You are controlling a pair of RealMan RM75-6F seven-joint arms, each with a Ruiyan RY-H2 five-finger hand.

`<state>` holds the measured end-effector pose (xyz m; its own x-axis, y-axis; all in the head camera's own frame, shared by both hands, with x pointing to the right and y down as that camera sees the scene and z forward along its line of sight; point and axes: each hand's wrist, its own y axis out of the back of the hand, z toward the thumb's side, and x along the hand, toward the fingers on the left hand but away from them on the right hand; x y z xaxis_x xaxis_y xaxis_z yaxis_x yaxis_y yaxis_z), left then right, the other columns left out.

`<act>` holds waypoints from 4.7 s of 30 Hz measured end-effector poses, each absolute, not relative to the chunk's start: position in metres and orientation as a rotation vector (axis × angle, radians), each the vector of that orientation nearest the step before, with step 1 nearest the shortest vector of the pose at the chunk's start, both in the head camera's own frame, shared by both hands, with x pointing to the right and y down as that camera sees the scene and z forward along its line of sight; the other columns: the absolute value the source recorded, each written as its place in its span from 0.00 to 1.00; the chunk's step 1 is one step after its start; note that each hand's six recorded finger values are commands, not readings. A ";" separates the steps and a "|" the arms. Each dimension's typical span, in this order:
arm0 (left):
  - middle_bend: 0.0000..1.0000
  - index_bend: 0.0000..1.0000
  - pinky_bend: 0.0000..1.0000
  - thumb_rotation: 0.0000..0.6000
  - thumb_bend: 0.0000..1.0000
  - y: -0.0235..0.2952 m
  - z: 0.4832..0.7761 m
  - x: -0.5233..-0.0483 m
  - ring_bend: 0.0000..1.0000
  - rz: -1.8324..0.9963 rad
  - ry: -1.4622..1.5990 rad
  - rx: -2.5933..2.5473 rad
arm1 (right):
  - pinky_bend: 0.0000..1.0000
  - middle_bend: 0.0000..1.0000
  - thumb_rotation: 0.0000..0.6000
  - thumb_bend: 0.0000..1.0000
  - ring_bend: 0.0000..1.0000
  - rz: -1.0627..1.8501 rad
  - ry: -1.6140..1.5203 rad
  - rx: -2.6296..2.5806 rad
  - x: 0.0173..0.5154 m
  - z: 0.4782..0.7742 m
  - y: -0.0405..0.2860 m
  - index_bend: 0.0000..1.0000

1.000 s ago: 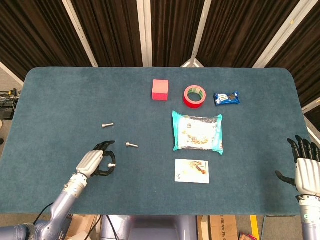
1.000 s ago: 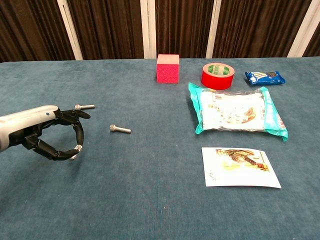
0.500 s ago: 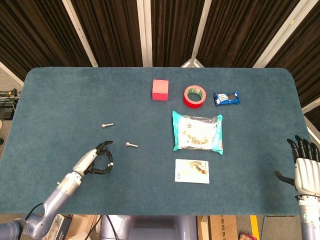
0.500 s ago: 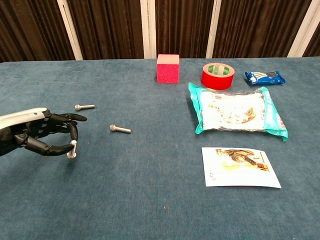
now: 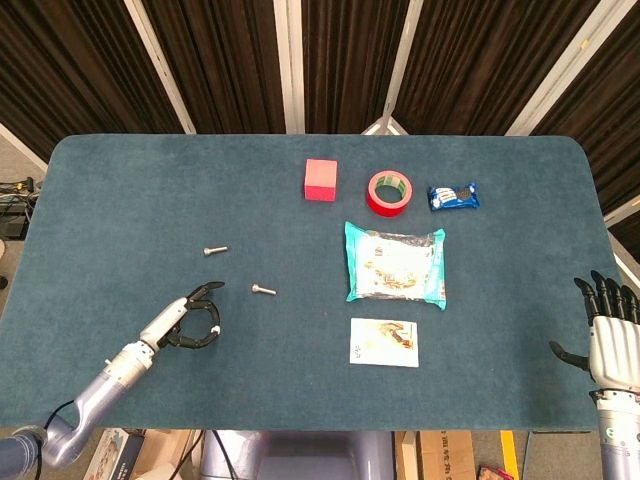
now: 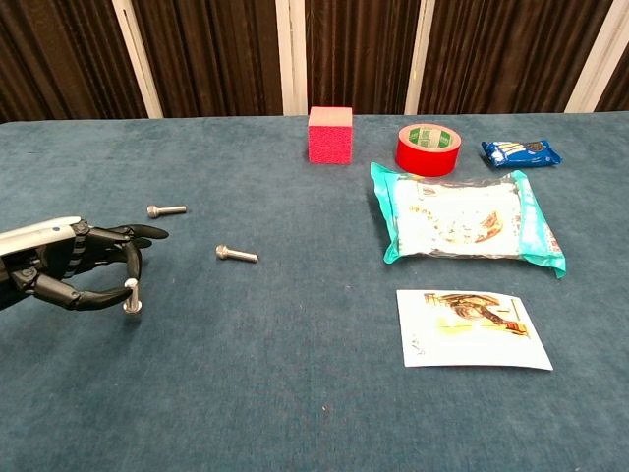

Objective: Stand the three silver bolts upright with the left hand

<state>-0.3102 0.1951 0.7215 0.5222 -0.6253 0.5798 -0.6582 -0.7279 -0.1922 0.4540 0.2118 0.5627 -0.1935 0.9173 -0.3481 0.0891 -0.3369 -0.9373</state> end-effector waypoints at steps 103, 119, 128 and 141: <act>0.02 0.48 0.00 1.00 0.41 0.099 0.651 -0.264 0.00 1.622 -1.058 3.312 | 0.00 0.06 1.00 0.02 0.00 1.627 -1.205 -1.401 0.451 0.569 0.215 0.18; 0.02 0.45 0.00 1.00 0.40 0.066 0.683 -0.166 0.00 2.357 -0.841 3.191 | 0.00 0.06 1.00 0.02 0.00 1.660 -1.176 -1.415 0.450 0.580 0.216 0.18; 0.02 0.48 0.00 1.00 0.37 0.083 0.693 -0.137 0.00 2.287 -0.760 3.187 | 0.00 0.06 1.00 0.02 0.00 1.657 -1.182 -1.416 0.450 0.579 0.215 0.18; 0.02 0.50 0.00 1.00 0.40 0.092 0.709 -0.143 0.00 2.340 -0.730 3.110 | 0.00 0.06 1.00 0.02 0.00 1.653 -1.208 -1.416 0.453 0.575 0.214 0.18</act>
